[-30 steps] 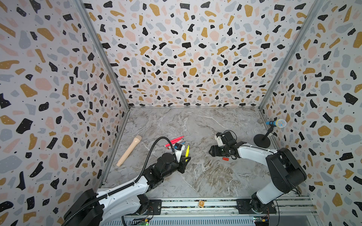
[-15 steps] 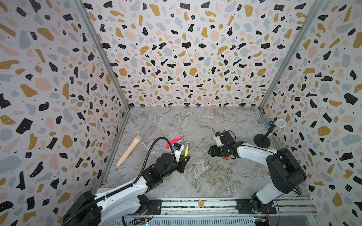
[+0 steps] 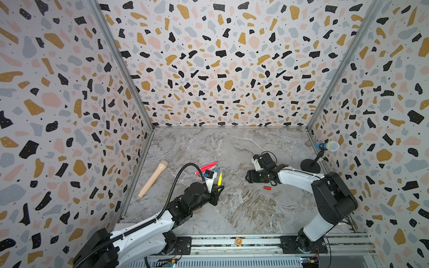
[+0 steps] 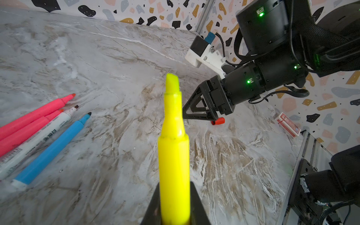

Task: Insert pens into pen caps
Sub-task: Rotate the pen cap at the center of the table.

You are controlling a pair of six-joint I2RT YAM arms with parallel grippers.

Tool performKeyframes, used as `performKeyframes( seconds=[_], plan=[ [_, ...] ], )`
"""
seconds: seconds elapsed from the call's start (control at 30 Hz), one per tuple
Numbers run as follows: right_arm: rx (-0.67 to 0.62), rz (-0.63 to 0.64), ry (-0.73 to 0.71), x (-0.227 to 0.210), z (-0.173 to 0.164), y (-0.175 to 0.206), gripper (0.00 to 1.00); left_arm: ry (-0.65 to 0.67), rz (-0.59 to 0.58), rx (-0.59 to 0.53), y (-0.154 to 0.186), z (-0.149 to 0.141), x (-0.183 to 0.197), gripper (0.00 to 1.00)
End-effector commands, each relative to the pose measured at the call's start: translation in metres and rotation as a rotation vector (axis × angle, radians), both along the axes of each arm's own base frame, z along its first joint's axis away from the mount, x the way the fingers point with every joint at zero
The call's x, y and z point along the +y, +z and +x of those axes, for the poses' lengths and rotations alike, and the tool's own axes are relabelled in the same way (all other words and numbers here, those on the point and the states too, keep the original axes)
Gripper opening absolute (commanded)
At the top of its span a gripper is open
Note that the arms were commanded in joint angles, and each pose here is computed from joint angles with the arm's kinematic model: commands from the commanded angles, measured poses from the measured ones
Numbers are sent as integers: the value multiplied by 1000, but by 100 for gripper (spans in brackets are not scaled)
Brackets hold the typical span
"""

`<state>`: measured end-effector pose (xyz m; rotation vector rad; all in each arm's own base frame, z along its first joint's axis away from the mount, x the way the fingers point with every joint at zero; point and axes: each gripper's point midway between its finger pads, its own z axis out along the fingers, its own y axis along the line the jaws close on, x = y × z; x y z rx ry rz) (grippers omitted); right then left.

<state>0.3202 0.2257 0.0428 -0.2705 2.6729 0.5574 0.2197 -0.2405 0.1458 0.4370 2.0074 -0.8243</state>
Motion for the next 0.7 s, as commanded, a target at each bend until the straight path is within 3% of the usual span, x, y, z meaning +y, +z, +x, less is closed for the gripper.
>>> performKeyframes(
  seconds=[0.0,0.67],
  plan=[
    [-12,1,24,9,6,6,66,4,-10,-26,7,0,1,0],
    [7,-1,151,49,-15,3,65,16,-11,-34,9,1,4,0]
  ],
)
